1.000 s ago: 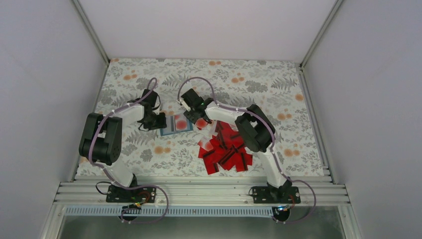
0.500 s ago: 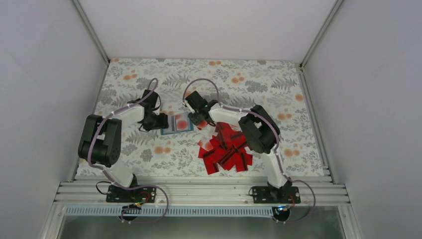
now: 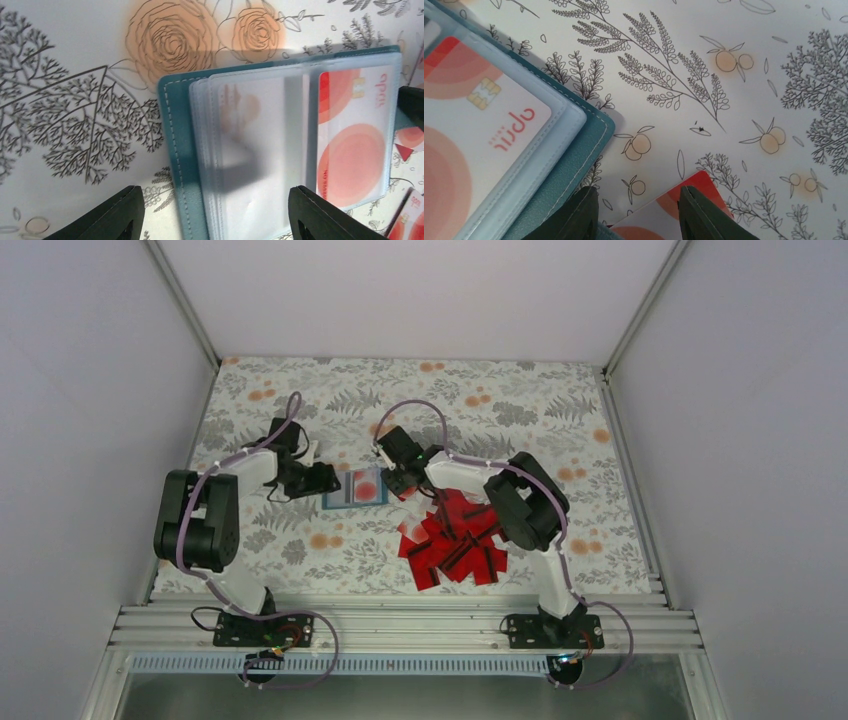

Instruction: Put the credit cards into the card holder

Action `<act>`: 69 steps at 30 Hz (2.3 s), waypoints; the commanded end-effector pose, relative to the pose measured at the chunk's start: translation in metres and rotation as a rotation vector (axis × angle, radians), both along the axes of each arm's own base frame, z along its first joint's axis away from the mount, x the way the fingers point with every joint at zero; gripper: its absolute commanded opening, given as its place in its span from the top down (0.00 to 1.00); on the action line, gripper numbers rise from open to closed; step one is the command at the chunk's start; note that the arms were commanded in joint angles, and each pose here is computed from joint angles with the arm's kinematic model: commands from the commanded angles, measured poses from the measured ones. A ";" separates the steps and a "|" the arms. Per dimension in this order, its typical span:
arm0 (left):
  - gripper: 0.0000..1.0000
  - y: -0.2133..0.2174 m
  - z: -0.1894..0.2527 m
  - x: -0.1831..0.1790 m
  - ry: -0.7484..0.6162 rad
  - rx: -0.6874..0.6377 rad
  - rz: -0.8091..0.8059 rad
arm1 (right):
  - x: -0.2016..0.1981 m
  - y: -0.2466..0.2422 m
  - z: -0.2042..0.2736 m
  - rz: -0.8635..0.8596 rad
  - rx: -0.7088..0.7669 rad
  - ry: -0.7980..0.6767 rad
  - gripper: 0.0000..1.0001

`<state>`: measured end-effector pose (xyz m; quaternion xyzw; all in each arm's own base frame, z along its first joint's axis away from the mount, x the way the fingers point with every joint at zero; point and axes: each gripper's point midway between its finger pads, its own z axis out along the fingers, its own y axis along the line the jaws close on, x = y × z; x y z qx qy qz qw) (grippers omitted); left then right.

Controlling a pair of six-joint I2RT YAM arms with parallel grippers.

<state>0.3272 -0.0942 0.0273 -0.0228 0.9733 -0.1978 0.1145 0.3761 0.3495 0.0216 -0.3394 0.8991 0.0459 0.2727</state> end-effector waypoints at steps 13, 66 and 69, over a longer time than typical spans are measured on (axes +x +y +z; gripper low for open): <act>0.29 -0.011 -0.020 0.006 0.026 -0.131 -0.045 | -0.033 -0.015 -0.026 -0.003 -0.010 0.153 0.60; 0.36 -0.057 0.068 0.031 -0.071 -0.493 -0.069 | -0.038 0.050 -0.024 -0.030 0.217 0.346 0.71; 0.36 -0.061 0.061 0.025 -0.049 -0.521 -0.068 | -0.041 0.053 -0.026 -0.027 0.230 0.367 0.71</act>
